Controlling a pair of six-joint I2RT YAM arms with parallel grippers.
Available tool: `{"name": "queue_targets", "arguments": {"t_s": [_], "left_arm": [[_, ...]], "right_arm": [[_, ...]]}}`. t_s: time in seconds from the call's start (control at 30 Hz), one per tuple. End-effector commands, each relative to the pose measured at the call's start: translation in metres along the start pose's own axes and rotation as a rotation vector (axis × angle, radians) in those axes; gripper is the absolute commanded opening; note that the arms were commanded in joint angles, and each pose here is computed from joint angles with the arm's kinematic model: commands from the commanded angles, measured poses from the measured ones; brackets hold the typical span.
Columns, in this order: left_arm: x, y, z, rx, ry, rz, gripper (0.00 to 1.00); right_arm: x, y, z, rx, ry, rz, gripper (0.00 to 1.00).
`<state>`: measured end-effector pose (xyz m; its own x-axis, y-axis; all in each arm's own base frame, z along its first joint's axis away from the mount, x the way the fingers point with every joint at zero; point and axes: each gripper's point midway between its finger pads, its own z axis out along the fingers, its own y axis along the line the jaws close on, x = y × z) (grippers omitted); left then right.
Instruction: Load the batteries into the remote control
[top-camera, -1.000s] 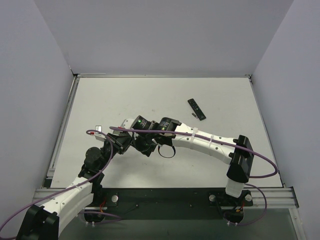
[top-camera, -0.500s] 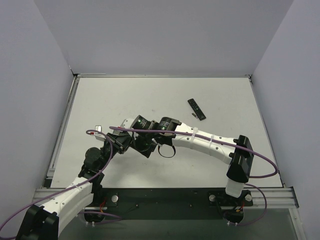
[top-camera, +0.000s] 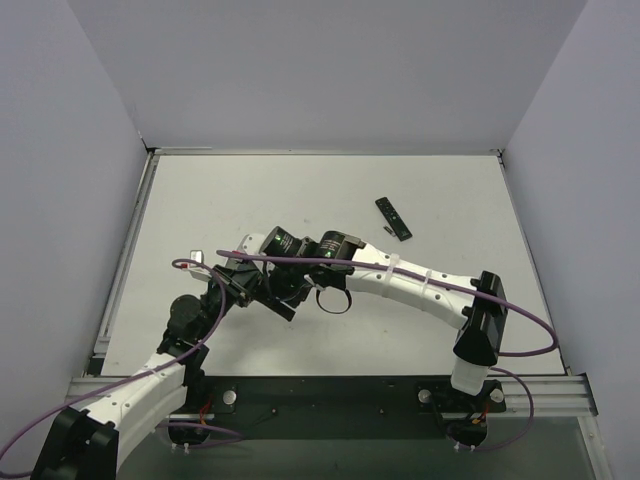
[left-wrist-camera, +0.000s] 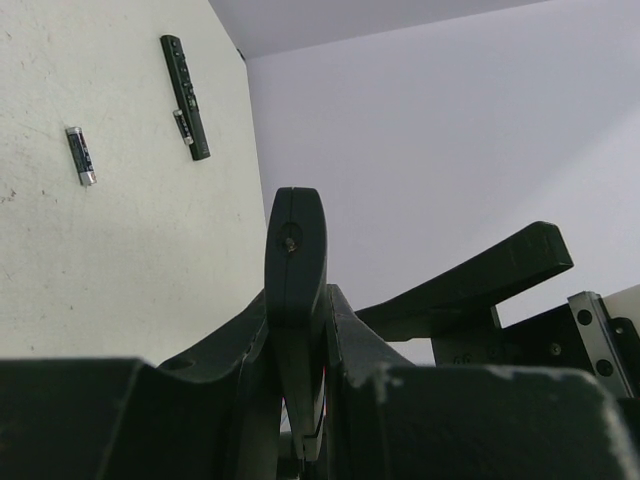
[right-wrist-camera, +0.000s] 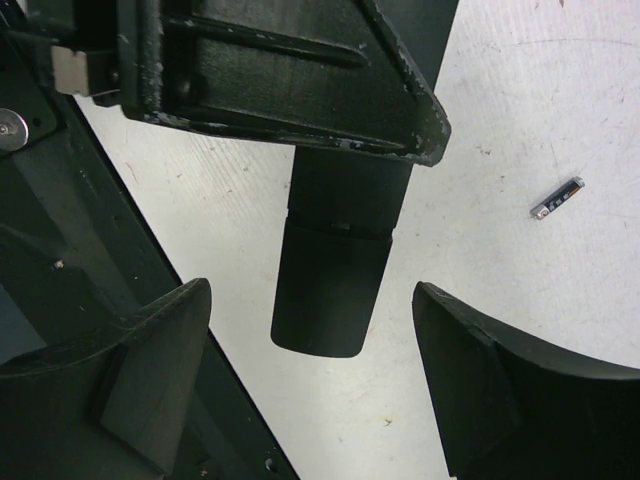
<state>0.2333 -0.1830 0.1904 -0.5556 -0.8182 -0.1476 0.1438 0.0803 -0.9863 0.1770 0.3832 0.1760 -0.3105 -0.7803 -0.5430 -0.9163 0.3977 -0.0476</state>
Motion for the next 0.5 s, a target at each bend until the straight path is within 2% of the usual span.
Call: {"name": "queue_targets", "arguments": {"t_s": [0.0, 0.2, 0.23, 0.3, 0.47], "left_arm": [[0.002, -0.026, 0.002, 0.089, 0.018, 0.01, 0.0], [0.008, -0.026, 0.004, 0.077, 0.058, 0.003, 0.0], [0.009, -0.025, 0.004, 0.071, 0.066, 0.001, 0.0], [0.011, -0.024, 0.005, 0.061, 0.082, 0.002, 0.0], [0.023, -0.026, 0.009, 0.034, 0.172, 0.003, 0.0]], "right_arm": [[-0.016, 0.006, -0.033, -0.023, -0.075, -0.038, 0.78], [-0.017, 0.018, -0.059, -0.121, -0.158, -0.122, 0.8], [-0.021, 0.021, -0.07, -0.146, -0.203, -0.137, 0.8], [-0.01, 0.024, -0.069, -0.169, -0.207, -0.187, 0.8], [-0.009, 0.025, -0.079, -0.162, -0.342, -0.298, 0.74]]}}
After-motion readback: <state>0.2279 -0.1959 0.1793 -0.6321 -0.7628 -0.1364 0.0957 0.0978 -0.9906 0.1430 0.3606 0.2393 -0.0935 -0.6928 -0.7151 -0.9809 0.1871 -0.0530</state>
